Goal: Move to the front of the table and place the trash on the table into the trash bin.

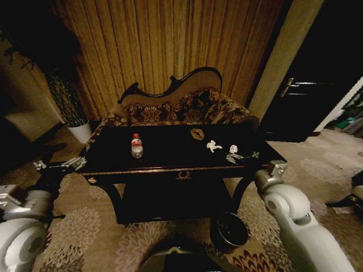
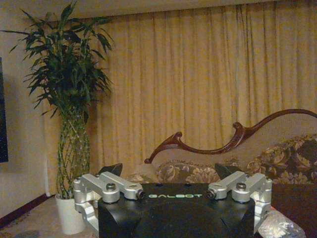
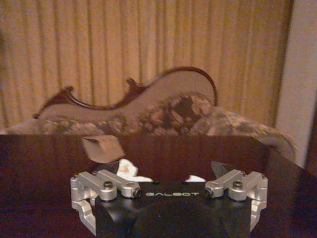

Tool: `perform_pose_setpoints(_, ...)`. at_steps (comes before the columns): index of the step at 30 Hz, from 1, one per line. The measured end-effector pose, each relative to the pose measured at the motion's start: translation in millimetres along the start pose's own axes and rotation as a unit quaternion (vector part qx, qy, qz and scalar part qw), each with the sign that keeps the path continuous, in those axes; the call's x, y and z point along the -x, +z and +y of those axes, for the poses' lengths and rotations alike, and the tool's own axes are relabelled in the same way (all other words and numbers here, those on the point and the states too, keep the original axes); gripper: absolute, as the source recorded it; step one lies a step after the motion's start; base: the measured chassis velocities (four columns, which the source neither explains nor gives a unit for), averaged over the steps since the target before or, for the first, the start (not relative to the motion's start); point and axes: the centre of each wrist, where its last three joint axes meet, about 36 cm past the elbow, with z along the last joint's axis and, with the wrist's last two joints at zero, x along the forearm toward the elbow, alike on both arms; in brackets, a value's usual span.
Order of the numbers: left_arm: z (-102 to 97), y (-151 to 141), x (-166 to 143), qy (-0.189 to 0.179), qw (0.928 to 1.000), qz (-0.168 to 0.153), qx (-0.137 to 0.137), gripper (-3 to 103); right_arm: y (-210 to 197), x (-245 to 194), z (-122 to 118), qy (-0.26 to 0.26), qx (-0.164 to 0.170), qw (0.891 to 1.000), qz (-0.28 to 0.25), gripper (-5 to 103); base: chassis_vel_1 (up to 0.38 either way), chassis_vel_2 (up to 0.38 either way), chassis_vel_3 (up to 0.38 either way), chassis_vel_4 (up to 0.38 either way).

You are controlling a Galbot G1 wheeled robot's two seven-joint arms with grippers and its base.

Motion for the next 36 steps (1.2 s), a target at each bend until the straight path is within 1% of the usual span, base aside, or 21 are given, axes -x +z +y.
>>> perform_pose_setpoints(2, 0.2, -0.5, 0.2, 0.0, 1.0, -0.001, 0.001, 100, -5.2, 10.4, -6.5, 0.006, 0.007, 1.0, 0.019, 100, 0.0, 0.0, 0.0, 0.0)
perform_pose_setpoints(3, 0.2, -0.5, 0.2, 0.0, 1.0, -0.001, 0.001, 100, -5.2, 10.4, -6.5, 0.006, 0.007, 1.0, 0.019, 100, 0.0, 0.0, 0.0, 0.0)
perform_pose_setpoints(5, -0.3, 0.2, 0.1, -0.001, 1.0, 0.0, -0.002, 100, -12.6, 17.4, -9.9, 0.006, 0.017, 0.999, 0.038, 100, 0.0, 0.0, 0.0, 0.0)
perform_pose_setpoints(9, -0.8, 1.1, -0.1, -0.002, 1.0, 0.001, -0.003, 100, -18.8, 27.1, -15.1, 0.007, 0.019, 0.999, 0.05, 100, 0.0, 0.0, 0.0, 0.0)
perform_pose_setpoints(12, -0.1, 1.5, -1.0, -0.006, 1.0, 0.006, -0.002, 100, -26.2, 42.6, -20.4, 0.002, 0.027, 0.997, 0.066, 100, 0.0, 0.0, 0.0, 0.0)
perform_pose_setpoints(16, 0.7, 1.2, -1.4, -0.01, 0.9999, 0.01, -0.002, 100, -27.7, 53.8, -21.1, -0.002, 0.025, 0.997, 0.072, 100, 0.0, 0.0, 0.0, 0.0)
perform_pose_setpoints(19, 1.6, 1.4, -2.1, -0.014, 0.9998, 0.011, -0.002, 100, -30.7, 70.2, -19.3, -0.006, 0.022, 0.997, 0.076, 100, 0.0, 0.0, 0.0, 0.0)
perform_pose_setpoints(22, 2.1, 1.4, -2.4, -0.015, 0.9998, 0.011, -0.001, 100, -30.8, 75.1, -17.8, -0.007, 0.021, 0.997, 0.078, 100, 0.0, 0.0, 0.0, 0.0)
perform_pose_setpoints(25, 3.5, 0.7, -2.9, -0.018, 0.9998, 0.011, 0.001, 100, -25.2, 82.4, -14.8, -0.003, 0.017, 0.996, 0.088, 100, 0.0, 0.0, 0.0, 0.0)
perform_pose_setpoints(36, 2.9, 1.4, -2.9, -0.017, 0.9998, 0.011, -0.002, 100, -12.2, 100.2, -15.3, 0.007, 0.011, 0.994, 0.109, 100, 0.0, 0.0, 0.0, 0.0)
